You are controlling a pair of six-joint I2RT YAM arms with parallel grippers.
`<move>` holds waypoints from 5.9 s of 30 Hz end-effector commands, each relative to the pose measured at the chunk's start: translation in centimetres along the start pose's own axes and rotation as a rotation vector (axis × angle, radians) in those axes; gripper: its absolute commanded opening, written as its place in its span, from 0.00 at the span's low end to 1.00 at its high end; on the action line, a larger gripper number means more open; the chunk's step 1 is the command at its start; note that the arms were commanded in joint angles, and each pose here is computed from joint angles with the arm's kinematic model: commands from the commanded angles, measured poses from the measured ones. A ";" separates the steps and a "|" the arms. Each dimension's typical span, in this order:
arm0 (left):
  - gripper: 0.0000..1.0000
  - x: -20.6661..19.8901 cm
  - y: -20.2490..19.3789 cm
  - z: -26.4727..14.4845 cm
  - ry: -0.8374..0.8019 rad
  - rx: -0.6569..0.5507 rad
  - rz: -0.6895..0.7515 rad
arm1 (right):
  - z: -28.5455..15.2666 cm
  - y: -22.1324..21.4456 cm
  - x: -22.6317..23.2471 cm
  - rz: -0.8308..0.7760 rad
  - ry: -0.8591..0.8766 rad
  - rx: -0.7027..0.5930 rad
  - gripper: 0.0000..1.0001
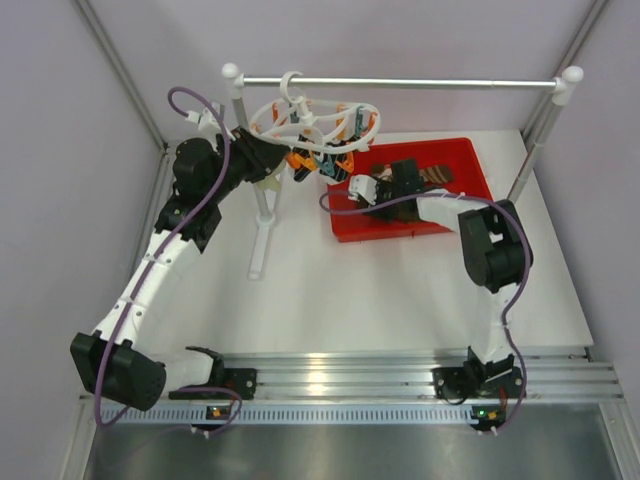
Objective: Clip the socks to the hanger
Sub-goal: Pick up the sock from the bin, then clamp the sock onto the hanger.
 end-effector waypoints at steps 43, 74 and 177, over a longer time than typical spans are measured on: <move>0.00 0.2 0.5 0.3 -0.022 -0.026 -0.023 | -22.4 7.8 -1.4 0.221 -0.357 -0.510 0.00; 0.00 -0.3 0.2 0.0 -0.043 0.007 -0.063 | -17.5 25.8 4.5 0.394 -0.688 -0.677 0.00; 0.47 -2.1 -0.6 -3.6 -0.173 0.048 0.151 | -17.7 25.1 1.0 0.351 -0.620 -0.777 0.34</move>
Point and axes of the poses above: each gripper's point midway between its finger pads, its own z axis out along the fingers, its own x axis along the line the jaws close on, y = z × x, the point moved 10 cm from there along -z, back along the fingers, and after that the axes turned 12 degrees about -z, right-handed, at the moved point
